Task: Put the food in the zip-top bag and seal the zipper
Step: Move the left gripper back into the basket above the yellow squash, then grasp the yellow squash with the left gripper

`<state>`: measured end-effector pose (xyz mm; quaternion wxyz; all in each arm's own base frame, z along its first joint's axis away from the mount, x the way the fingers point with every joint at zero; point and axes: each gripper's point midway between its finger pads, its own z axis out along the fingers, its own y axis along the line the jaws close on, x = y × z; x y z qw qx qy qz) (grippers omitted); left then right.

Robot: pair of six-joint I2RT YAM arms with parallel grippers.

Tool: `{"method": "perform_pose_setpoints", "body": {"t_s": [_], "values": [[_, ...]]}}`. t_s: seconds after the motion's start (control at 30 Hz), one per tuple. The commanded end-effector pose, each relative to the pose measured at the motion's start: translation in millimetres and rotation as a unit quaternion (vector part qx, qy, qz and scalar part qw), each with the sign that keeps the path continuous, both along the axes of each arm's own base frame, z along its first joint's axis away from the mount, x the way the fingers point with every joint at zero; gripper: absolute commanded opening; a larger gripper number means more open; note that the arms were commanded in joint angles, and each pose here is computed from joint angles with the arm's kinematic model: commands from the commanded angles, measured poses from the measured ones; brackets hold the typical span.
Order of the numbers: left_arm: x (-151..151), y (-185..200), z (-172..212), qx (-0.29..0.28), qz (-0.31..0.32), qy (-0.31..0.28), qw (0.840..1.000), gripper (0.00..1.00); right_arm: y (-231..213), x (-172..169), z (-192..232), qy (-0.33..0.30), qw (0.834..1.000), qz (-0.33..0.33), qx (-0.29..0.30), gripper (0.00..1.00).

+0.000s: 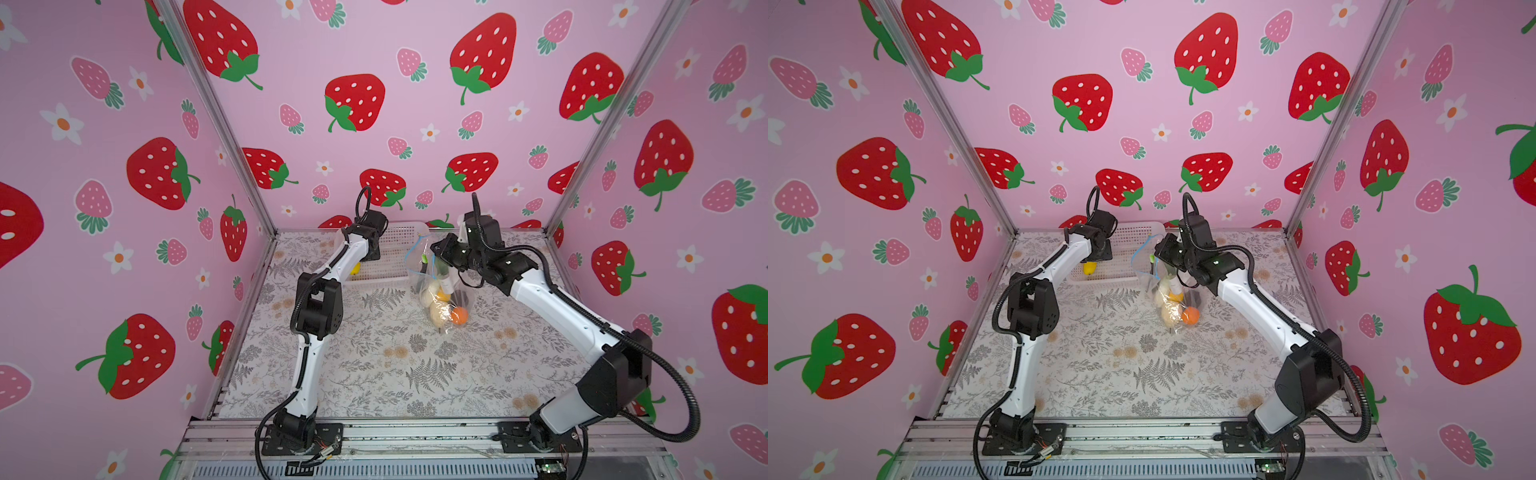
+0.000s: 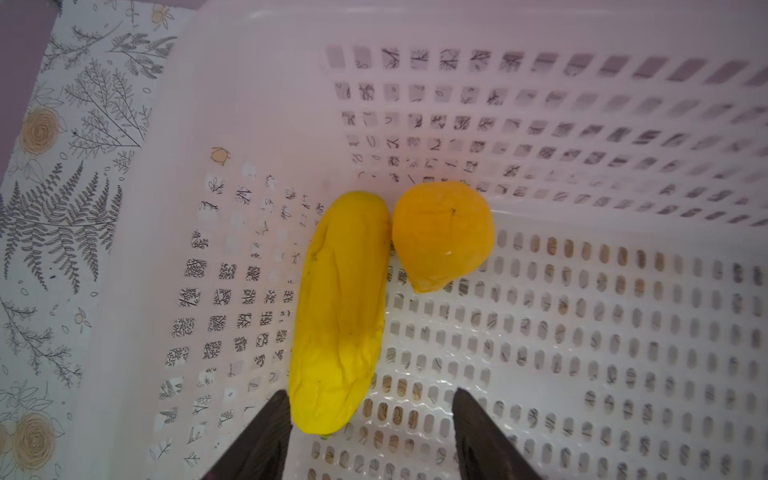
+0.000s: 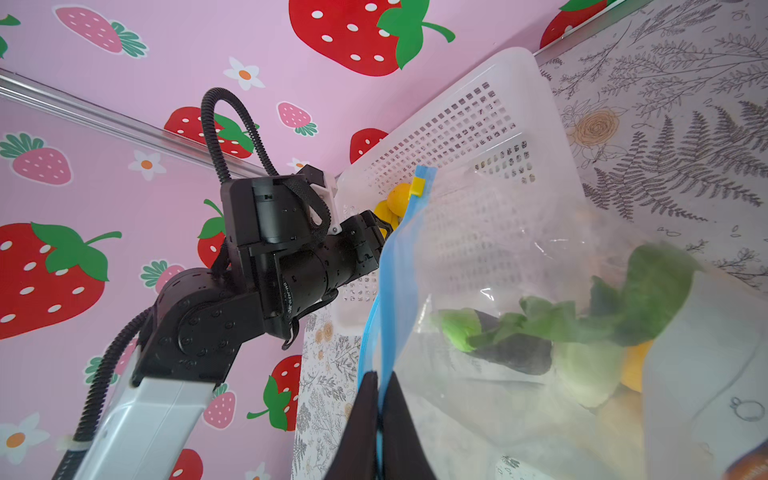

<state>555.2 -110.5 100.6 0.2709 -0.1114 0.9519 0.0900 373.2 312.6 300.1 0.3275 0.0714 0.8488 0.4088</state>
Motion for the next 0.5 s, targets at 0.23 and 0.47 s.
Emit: {"method": "perform_pose_setpoints", "body": {"t_s": [0.23,0.47], "values": [[11.4,20.4,-12.8,-0.007,0.008,0.023,1.000,0.67,2.9,5.5,-7.3,0.002,1.000,0.001,0.003,0.08],[13.1,21.4,-29.9,-0.019,0.012,0.035,0.999,0.67,4.7,7.5,-8.1,0.004,1.000,0.001,0.003,0.07]]}}
